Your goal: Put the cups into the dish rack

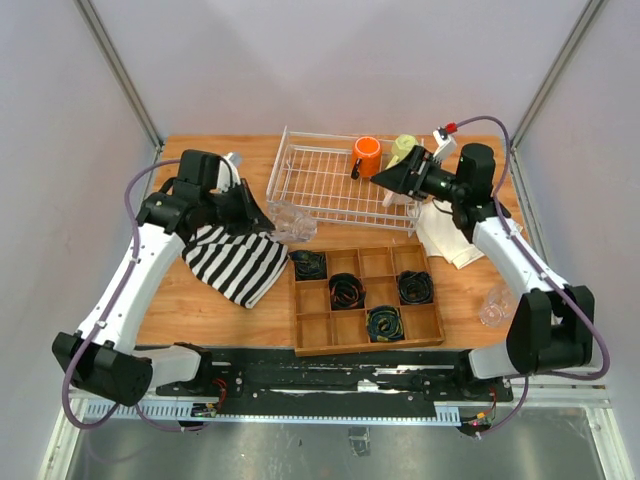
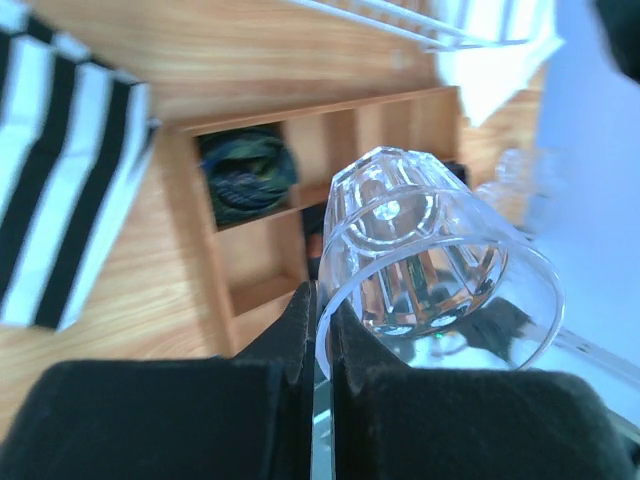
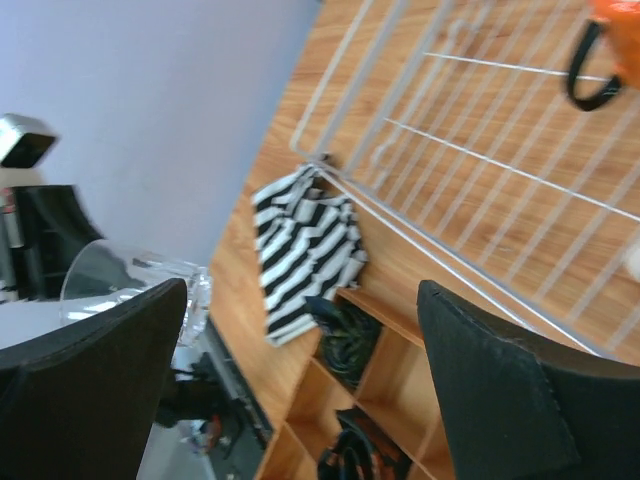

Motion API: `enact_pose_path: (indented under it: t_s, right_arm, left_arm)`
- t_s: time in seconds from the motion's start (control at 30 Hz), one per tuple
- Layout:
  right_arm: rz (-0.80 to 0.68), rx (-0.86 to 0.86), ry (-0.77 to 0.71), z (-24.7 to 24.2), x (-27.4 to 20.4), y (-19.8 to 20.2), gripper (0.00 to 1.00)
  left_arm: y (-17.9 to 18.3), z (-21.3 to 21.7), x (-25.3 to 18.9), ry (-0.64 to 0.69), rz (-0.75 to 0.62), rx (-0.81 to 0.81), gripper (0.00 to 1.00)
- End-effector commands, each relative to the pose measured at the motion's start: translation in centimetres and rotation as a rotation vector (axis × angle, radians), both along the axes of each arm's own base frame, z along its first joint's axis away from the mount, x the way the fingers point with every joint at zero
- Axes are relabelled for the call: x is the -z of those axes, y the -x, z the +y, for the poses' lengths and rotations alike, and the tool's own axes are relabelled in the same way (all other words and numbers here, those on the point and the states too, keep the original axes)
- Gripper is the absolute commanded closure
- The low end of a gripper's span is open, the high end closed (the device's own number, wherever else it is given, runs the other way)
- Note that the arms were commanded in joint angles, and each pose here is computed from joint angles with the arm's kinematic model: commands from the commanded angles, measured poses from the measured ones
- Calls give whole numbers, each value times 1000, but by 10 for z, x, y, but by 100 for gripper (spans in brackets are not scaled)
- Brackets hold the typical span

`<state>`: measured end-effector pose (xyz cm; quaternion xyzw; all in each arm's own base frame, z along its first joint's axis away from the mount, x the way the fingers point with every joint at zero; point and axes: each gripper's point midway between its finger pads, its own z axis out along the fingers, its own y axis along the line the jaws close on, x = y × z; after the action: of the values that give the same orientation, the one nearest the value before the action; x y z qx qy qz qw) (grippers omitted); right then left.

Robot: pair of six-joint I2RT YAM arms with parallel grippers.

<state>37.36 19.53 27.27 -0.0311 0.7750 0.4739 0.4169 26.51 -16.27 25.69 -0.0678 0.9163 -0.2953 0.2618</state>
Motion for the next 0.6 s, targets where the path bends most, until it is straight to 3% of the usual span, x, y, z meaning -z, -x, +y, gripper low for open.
enact_pose_path:
  t_s: [0.0,0.17,0.57]
  right_arm:
    - [-20,-221,-254,23,-35,19,2]
    - [19,-254,-412,32,-42,20,1]
    - [38,-365,-588,66,-66,35,1]
  left_arm:
    - [-8,-52,-44,353,-55,141,100]
    - [-18,-71,-68,533,-88,172,99]
    - [-51,-85,-96,619,-165,196,100]
